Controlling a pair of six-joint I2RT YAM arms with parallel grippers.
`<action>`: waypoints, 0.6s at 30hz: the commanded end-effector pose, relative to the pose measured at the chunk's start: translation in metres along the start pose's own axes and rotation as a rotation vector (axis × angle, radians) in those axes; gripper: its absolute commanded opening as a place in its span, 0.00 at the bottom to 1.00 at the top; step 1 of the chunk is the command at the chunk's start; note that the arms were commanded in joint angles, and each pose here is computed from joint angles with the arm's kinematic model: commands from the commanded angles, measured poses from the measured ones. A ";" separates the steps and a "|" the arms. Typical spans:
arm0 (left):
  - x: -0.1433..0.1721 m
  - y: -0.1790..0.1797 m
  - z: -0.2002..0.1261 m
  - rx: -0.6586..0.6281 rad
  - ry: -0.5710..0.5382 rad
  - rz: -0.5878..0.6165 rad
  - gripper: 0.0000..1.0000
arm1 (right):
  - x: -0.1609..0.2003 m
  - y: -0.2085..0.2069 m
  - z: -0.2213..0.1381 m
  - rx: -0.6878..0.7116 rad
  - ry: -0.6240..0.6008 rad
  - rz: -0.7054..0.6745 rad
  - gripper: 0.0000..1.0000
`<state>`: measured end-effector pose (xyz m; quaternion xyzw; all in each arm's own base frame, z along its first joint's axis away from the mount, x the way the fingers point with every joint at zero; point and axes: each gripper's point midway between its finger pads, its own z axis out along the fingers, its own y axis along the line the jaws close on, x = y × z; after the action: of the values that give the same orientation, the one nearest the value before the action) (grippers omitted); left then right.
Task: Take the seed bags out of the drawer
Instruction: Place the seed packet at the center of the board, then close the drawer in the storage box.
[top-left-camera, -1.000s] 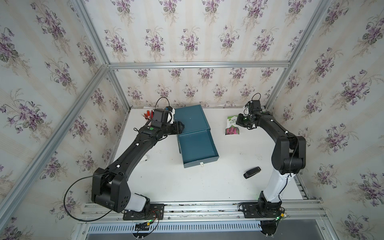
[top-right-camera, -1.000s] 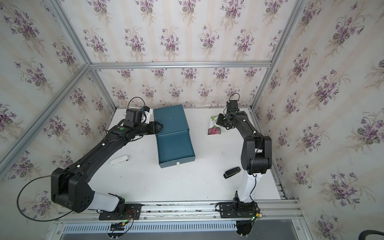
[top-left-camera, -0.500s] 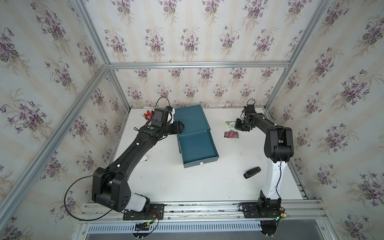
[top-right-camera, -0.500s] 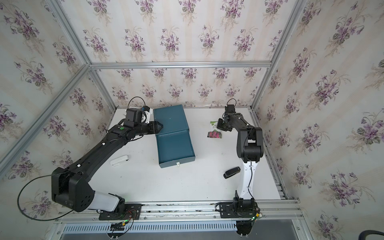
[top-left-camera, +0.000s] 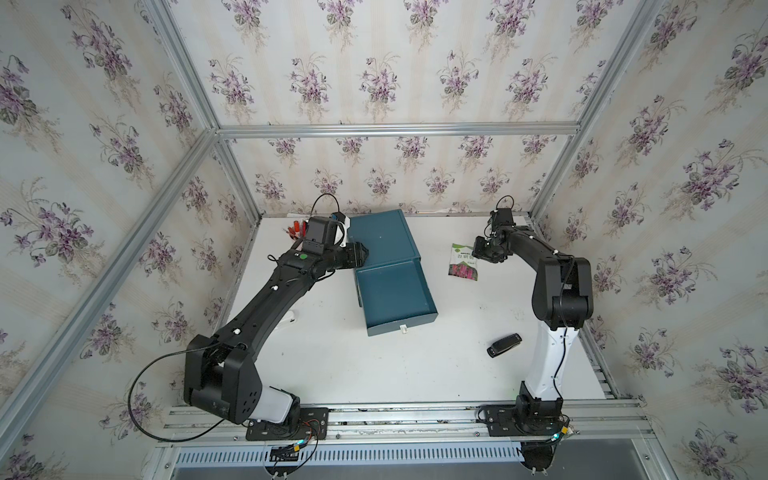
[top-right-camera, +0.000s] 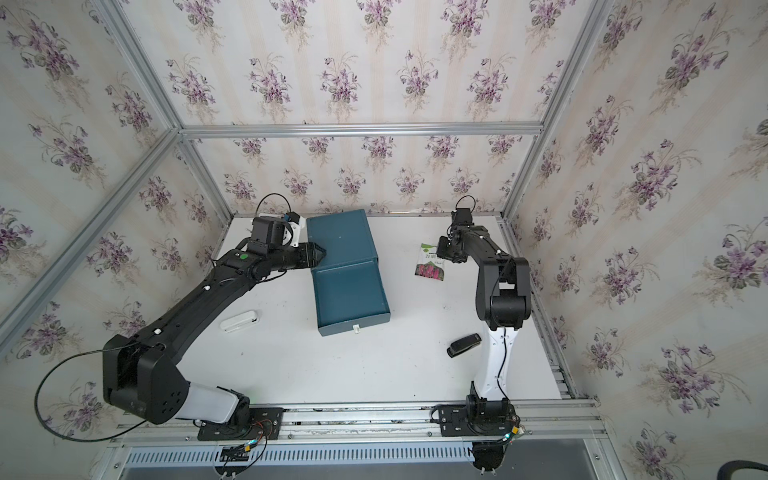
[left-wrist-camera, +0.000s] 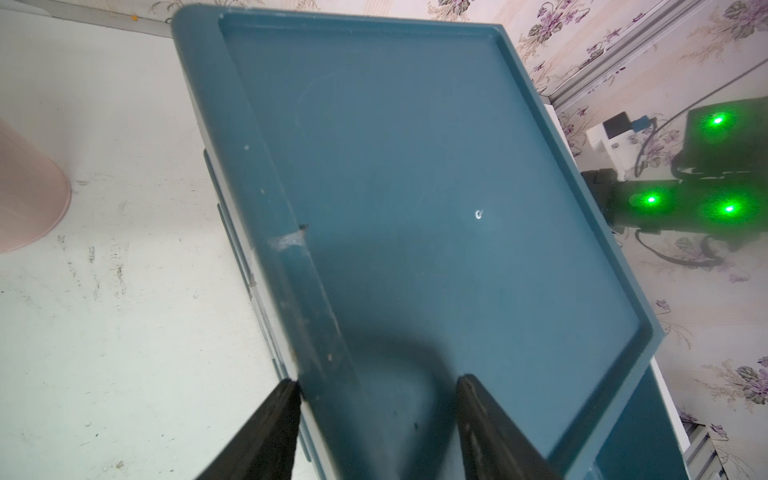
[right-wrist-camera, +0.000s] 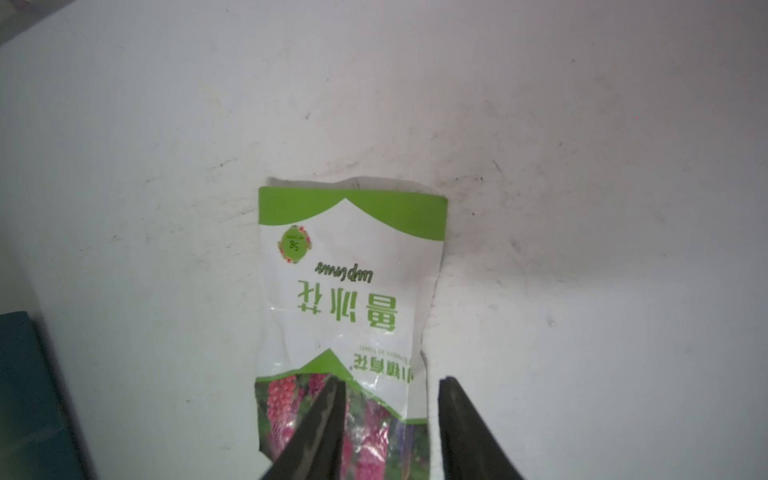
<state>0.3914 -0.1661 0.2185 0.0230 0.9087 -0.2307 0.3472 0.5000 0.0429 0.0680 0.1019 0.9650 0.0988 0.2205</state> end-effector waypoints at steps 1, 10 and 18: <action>0.042 0.025 0.001 -0.110 0.159 0.001 0.62 | 0.002 0.010 -0.018 -0.041 -0.009 0.005 0.54; 0.043 0.024 0.001 -0.102 0.159 0.005 0.62 | 0.034 0.045 -0.088 -0.143 -0.039 -0.032 0.86; 0.042 0.024 0.001 -0.100 0.158 0.006 0.62 | 0.071 0.093 -0.163 -0.273 -0.064 -0.089 0.95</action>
<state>0.3912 -0.1659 0.2186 0.0283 0.9080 -0.2285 0.3499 0.3973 0.1137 0.1945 0.0337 0.9392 0.1958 0.2801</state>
